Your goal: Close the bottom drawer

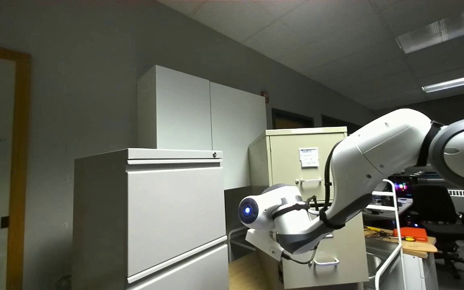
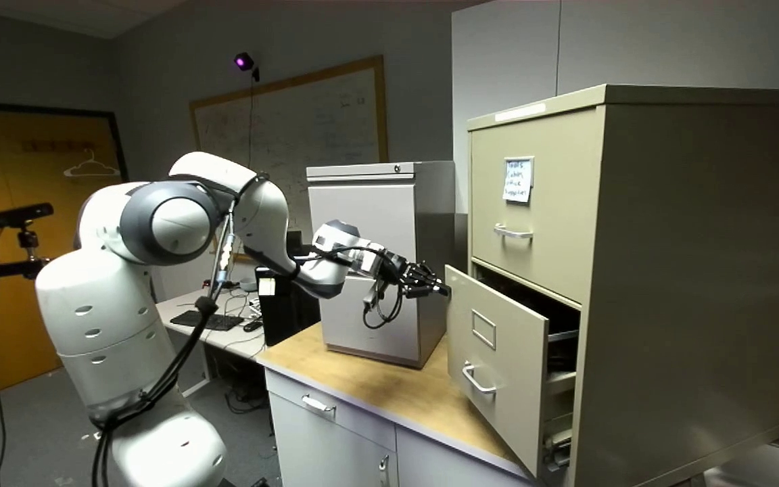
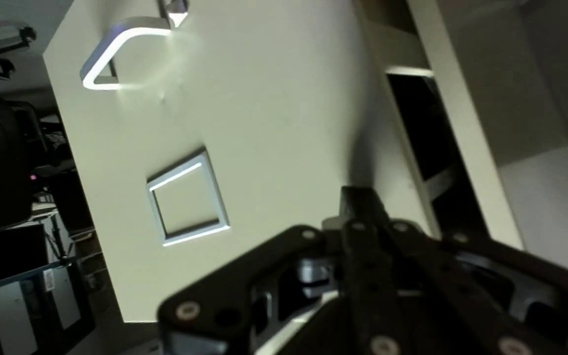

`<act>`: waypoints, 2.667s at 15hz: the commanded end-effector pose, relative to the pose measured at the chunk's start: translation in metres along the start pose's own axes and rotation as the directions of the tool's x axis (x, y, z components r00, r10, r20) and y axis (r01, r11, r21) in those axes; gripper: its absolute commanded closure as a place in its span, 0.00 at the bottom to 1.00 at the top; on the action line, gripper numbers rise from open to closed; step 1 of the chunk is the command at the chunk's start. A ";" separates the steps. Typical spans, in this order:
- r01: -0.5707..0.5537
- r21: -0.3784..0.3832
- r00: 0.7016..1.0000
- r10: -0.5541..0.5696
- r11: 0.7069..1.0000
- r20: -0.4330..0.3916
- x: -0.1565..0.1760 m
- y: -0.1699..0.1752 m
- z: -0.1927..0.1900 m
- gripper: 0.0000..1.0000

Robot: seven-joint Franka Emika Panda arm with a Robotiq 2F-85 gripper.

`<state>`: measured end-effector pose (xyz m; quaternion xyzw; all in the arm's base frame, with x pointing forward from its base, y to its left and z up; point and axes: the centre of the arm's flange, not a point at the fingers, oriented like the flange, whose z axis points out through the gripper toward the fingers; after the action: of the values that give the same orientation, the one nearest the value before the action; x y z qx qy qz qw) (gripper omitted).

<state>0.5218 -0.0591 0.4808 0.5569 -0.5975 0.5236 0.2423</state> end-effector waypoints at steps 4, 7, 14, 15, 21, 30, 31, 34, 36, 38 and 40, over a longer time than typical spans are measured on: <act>-0.023 0.252 1.000 0.028 0.967 -0.015 -0.014 -0.065 0.008 1.00; -0.033 0.283 0.999 0.032 0.959 0.008 -0.018 -0.073 0.020 1.00; -0.112 0.337 0.974 0.035 0.935 0.224 0.001 -0.047 -0.041 1.00; -0.121 0.339 0.970 0.039 0.933 0.239 0.006 -0.043 -0.048 1.00; -0.144 0.231 0.947 0.066 0.962 0.315 0.027 0.006 -0.040 1.00; -0.152 0.095 0.917 0.104 0.984 0.385 0.035 0.061 -0.018 1.00; -0.157 0.088 0.924 0.115 0.984 0.365 0.037 0.062 -0.014 1.00; -0.173 0.072 0.952 0.148 0.982 0.268 0.047 0.060 0.007 1.00; -0.174 0.057 0.960 0.156 0.983 0.230 0.050 0.057 0.021 1.00; -0.160 0.058 0.966 0.144 0.985 0.213 0.047 0.049 0.027 1.00; -0.143 0.059 0.971 0.129 0.988 0.202 0.043 0.039 0.032 1.00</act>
<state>0.4594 -0.1096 0.4936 0.5812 -0.6394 0.4901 0.1148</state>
